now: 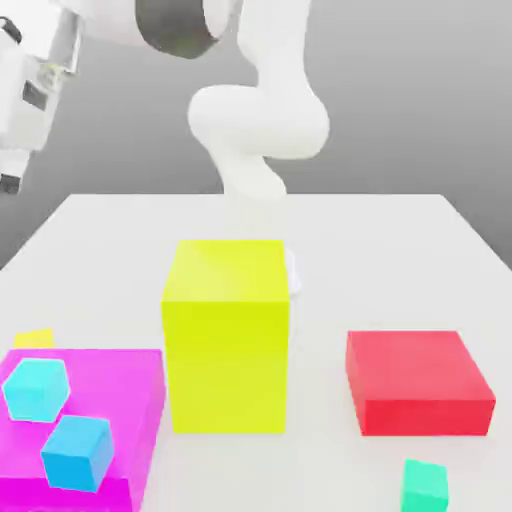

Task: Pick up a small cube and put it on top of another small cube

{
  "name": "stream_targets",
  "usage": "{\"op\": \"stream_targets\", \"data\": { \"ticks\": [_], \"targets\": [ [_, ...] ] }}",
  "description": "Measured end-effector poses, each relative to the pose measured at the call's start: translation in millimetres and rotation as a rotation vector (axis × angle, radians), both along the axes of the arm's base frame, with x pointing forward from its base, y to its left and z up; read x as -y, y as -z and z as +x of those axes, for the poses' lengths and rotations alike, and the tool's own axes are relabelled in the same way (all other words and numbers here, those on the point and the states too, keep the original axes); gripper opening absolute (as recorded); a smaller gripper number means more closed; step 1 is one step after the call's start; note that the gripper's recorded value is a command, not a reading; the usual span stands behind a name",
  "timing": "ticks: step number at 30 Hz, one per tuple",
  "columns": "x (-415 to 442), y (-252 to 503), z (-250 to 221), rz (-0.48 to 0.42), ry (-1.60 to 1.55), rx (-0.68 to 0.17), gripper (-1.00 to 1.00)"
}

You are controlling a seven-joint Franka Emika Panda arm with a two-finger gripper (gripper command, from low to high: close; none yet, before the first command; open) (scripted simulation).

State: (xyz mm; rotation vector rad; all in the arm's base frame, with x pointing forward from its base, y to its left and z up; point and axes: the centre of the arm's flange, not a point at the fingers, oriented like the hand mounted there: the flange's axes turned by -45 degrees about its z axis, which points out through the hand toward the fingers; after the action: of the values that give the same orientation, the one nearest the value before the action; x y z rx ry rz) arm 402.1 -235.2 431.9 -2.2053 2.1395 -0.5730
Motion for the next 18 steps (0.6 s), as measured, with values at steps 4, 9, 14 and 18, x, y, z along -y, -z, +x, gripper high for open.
{"op": "stream_targets", "data": {
  "ticks": [4, 9, 14, 18],
  "targets": [
    [36.5, 49.6, -22.3, 0.083, 0.248, -0.02, 0.0],
    [73.3, 109.9, -59.7, 0.181, 0.56, -0.041, 0.0],
    [103.3, 167.3, -110.2, 0.276, 0.893, -0.057, 0.0],
    [111.7, 210.3, -146.8, 0.35, 1.141, -0.07, 0.0]
  ]
}}
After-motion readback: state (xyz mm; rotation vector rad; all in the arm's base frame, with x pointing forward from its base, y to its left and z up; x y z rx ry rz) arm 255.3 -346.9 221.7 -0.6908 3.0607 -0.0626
